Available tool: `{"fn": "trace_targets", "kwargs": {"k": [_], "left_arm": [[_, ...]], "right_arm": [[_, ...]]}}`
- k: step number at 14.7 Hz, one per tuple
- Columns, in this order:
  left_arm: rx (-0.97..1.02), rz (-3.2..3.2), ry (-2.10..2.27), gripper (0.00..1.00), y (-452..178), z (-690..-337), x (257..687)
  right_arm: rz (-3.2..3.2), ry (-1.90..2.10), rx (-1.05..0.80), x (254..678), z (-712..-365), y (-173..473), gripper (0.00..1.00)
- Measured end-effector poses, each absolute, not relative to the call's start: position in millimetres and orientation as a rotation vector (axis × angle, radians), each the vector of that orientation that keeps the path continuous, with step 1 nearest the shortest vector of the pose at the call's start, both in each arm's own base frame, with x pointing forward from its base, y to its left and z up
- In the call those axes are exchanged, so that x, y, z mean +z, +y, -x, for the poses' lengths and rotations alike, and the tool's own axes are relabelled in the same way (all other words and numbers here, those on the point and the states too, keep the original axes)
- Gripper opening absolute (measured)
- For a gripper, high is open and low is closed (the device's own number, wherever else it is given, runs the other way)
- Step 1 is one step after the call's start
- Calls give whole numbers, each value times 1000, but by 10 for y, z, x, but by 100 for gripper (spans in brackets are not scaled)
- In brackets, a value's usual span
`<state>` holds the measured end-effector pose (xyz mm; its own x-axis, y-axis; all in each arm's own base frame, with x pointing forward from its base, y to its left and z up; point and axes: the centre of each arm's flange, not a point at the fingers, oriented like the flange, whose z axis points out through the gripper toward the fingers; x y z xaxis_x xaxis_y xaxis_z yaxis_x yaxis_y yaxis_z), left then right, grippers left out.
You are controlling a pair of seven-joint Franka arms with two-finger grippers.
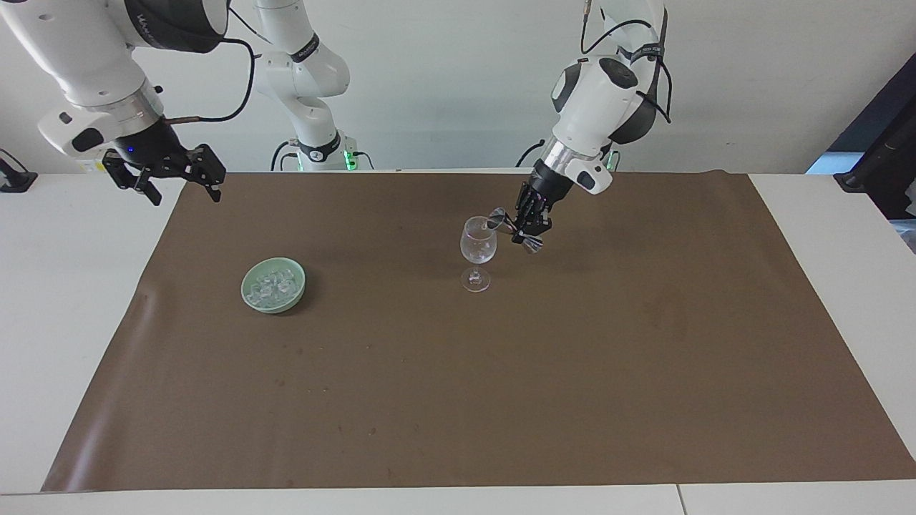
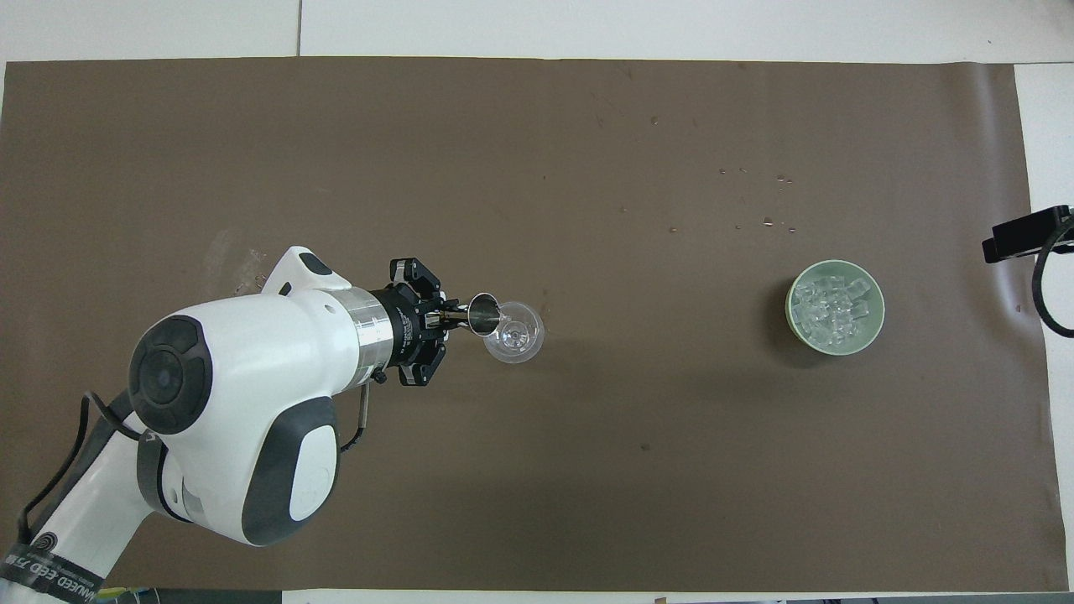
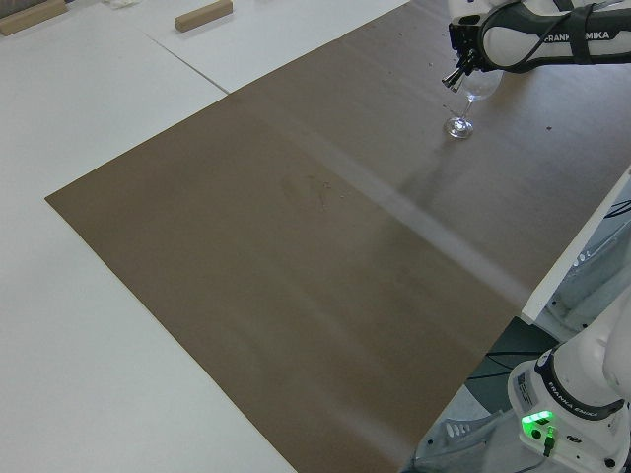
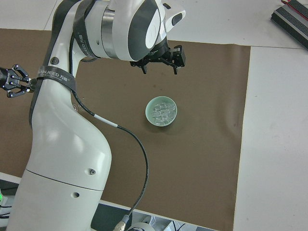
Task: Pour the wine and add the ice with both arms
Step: 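Tilt the silver cup over the clear glass with the left gripper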
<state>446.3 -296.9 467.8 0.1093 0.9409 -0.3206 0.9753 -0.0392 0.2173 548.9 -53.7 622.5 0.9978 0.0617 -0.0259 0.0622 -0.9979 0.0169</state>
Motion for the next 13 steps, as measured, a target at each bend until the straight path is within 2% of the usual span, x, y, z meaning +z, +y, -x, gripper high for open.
{"fn": "trace_targets", "kwargs": {"k": [13], "left_arm": [[200,-2288,1746,22,-3229,-4311,4825]], "right_arm": [[-3122,97,-40,6225,-5489,-537,100]]}}
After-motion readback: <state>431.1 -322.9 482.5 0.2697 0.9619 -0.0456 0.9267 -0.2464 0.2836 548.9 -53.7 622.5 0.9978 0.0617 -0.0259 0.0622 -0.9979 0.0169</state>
